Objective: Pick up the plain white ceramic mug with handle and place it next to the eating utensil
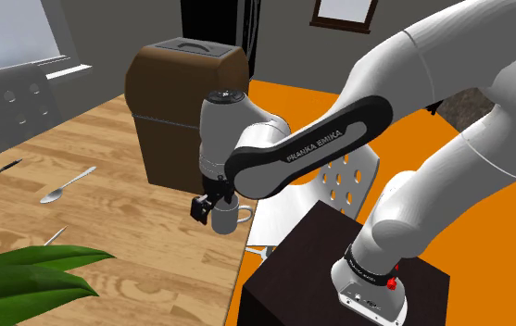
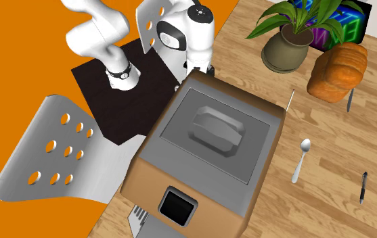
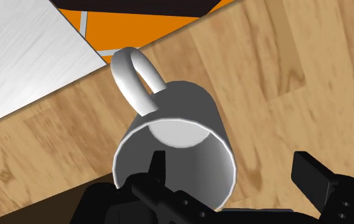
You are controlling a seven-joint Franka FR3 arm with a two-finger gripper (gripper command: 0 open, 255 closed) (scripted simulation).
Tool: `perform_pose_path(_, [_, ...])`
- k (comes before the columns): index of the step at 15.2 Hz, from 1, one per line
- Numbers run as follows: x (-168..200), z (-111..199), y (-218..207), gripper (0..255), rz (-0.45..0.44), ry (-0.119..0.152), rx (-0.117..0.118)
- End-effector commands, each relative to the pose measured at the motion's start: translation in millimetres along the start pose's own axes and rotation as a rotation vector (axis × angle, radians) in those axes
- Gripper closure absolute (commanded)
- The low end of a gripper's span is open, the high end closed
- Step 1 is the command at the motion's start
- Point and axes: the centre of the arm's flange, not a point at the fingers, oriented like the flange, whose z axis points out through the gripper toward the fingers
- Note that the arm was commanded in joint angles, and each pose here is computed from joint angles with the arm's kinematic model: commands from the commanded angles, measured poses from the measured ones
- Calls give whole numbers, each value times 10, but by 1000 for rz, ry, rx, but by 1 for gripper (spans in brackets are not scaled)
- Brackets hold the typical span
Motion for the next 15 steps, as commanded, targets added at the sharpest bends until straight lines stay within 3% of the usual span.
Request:
perform_pose_path(1, [1, 18, 4, 0, 0, 1, 0])
perform_pose_path(6, [1, 17, 4, 0, 0, 0, 0])
perform_pose_path(7, [1, 17, 4, 255, 0, 0, 0])
perform_pose_path(15, [1, 17, 4, 255, 0, 0, 0])
